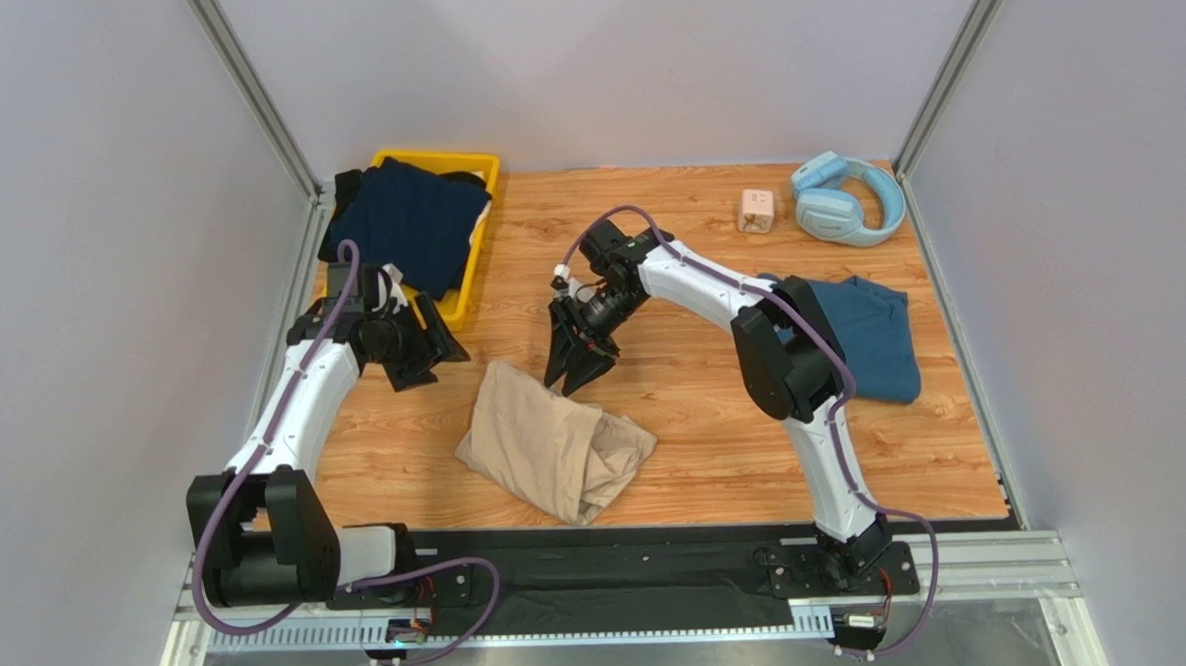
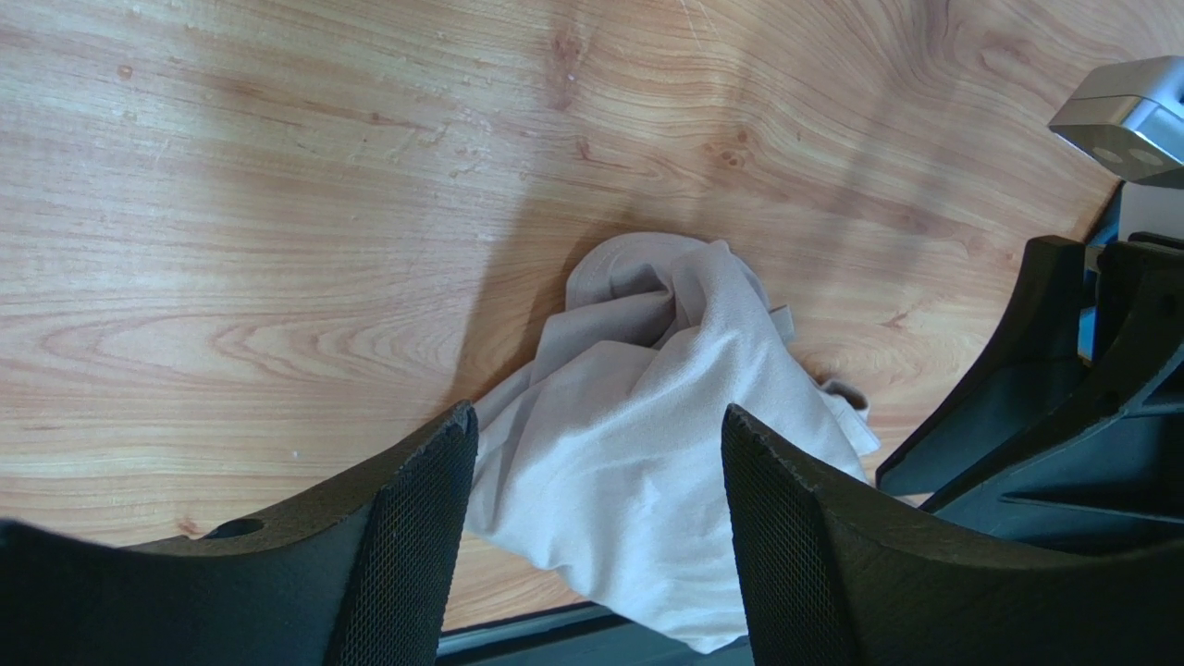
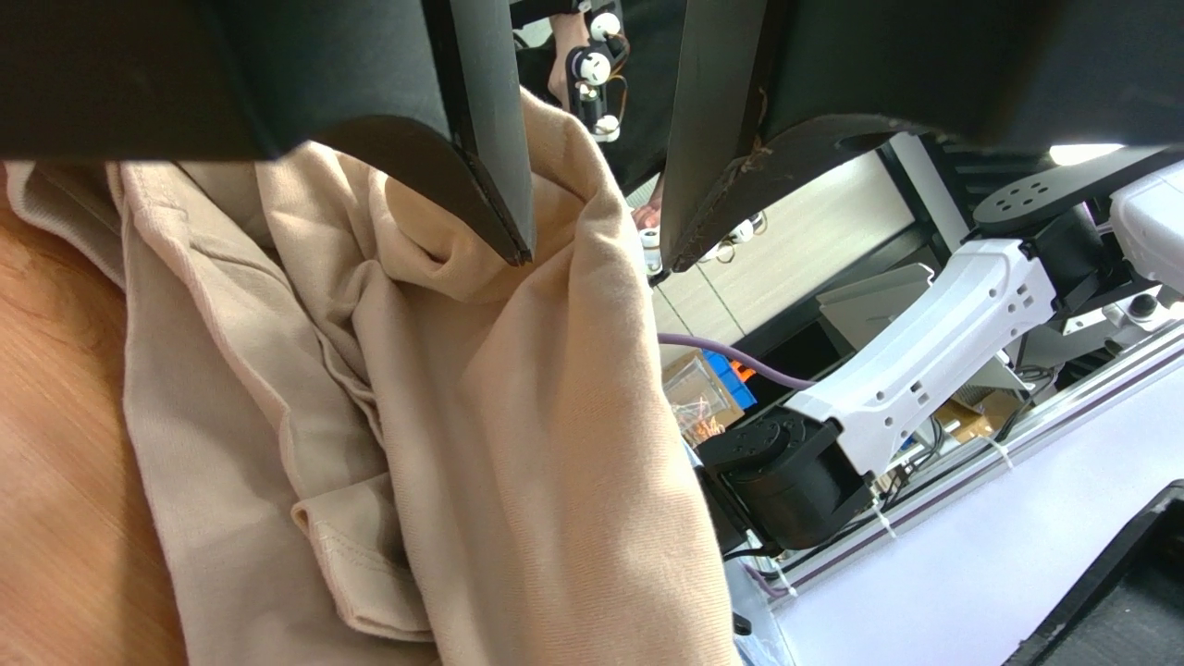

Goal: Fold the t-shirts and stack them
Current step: Flatten out the tshirt

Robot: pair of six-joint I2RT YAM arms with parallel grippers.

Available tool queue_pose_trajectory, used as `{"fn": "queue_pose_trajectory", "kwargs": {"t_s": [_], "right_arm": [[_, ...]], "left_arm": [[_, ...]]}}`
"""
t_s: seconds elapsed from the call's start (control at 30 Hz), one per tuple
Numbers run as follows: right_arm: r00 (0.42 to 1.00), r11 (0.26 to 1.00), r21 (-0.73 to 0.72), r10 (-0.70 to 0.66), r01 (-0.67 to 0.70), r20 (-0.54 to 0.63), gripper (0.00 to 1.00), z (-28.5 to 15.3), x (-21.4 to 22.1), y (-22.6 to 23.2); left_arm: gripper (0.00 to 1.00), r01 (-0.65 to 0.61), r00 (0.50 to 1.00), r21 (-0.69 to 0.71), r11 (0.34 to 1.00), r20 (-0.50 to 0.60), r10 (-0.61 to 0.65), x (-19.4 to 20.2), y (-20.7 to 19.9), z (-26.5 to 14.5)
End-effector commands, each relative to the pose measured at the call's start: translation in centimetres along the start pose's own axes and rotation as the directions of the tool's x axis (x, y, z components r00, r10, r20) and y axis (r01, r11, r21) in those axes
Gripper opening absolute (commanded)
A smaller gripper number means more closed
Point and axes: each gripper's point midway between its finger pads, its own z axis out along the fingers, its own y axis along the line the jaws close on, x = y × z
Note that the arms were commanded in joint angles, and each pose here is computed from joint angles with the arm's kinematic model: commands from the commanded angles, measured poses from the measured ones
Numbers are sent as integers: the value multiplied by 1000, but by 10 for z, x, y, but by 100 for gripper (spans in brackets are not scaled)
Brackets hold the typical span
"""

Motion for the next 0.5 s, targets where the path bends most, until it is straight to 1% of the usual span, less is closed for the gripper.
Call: {"fn": "queue_pose_trajectory", "kwargs": {"t_s": [0.0, 0.13, 0.3, 0.33, 0.37, 0.4, 0.43, 0.47], "right_arm": [[1000, 1000, -15, 0, 0, -28, 44, 8, 4, 8], [999, 1000, -19, -6, 5, -47, 44, 15, 7, 11], [997, 999, -13, 28, -29, -68, 43, 20, 10, 2], [997, 999, -13, 36, -37, -73, 35, 22, 10, 0], [997, 999, -13, 36, -37, -73, 15, 22, 9, 0], [997, 999, -10, 35, -36, -69, 4, 22, 8, -2], [997, 999, -5, 36, -36, -67, 0, 22, 7, -3], [998, 1000, -7, 22, -23, -59, 0, 21, 5, 0]], "left_arm": [[71, -2, 1000, 18, 1000, 8, 2, -3, -1, 2], [71, 3, 1000, 8, 1000, -8, -3, 2, 4, 8], [71, 4, 1000, 11, 1000, -8, -4, 2, 4, 10], [71, 3, 1000, 12, 1000, -7, -3, 1, 4, 11], [71, 2, 1000, 11, 1000, -8, -2, 1, 4, 11], [71, -1, 1000, 13, 1000, -4, 1, -2, 3, 11], [71, 0, 1000, 13, 1000, -7, 0, -2, 3, 11], [71, 0, 1000, 11, 1000, -4, 0, -3, 3, 11]]}}
